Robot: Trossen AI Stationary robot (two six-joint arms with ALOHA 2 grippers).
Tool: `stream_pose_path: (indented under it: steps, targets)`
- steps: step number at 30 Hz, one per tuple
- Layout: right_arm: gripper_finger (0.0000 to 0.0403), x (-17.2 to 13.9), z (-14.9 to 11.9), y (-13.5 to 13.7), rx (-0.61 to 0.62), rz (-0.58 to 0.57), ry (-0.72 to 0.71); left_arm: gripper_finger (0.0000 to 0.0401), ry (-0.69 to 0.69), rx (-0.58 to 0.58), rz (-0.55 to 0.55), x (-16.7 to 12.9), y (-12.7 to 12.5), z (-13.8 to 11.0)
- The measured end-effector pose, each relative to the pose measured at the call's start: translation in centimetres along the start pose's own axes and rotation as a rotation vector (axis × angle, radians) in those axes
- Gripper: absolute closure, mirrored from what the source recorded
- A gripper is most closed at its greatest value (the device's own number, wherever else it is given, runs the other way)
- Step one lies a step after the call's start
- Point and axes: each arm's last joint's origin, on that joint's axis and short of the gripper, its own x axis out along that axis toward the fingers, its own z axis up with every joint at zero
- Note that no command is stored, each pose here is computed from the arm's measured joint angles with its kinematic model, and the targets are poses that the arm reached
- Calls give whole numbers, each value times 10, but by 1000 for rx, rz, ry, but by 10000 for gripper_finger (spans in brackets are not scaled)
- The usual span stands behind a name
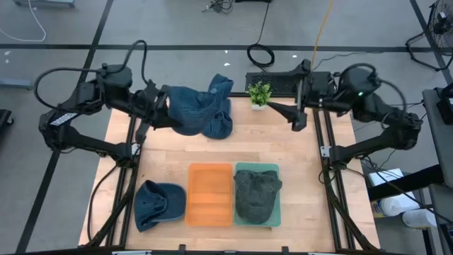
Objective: Pick & Place hat
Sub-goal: Put the top left blue cap into the orange bin
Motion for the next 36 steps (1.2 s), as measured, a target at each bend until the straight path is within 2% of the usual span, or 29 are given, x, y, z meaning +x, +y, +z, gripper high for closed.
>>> stream_pose_path:
  steps: [6,10,20,30,33,36]
  targets:
    - [44,0,29,-12,-12,-18,118,391,-62,32,-61,13,7,9]
    - [44,7,33,-14,37,58,215,391,8,-13,-65,35,21,3]
    - [44,28,9,-7,149,240,444,391,134,-95,-125,91,53,-12]
    - [45,42,-20,-1,256,339,655,391,209,-154,-131,121,70,-26]
    - [60,45,-26,0,255,342,693,391,211,-168,-137,121,70,-26]
    - [93,46,-28,0,232,351,705,392,209,-168,-138,120,70,-26]
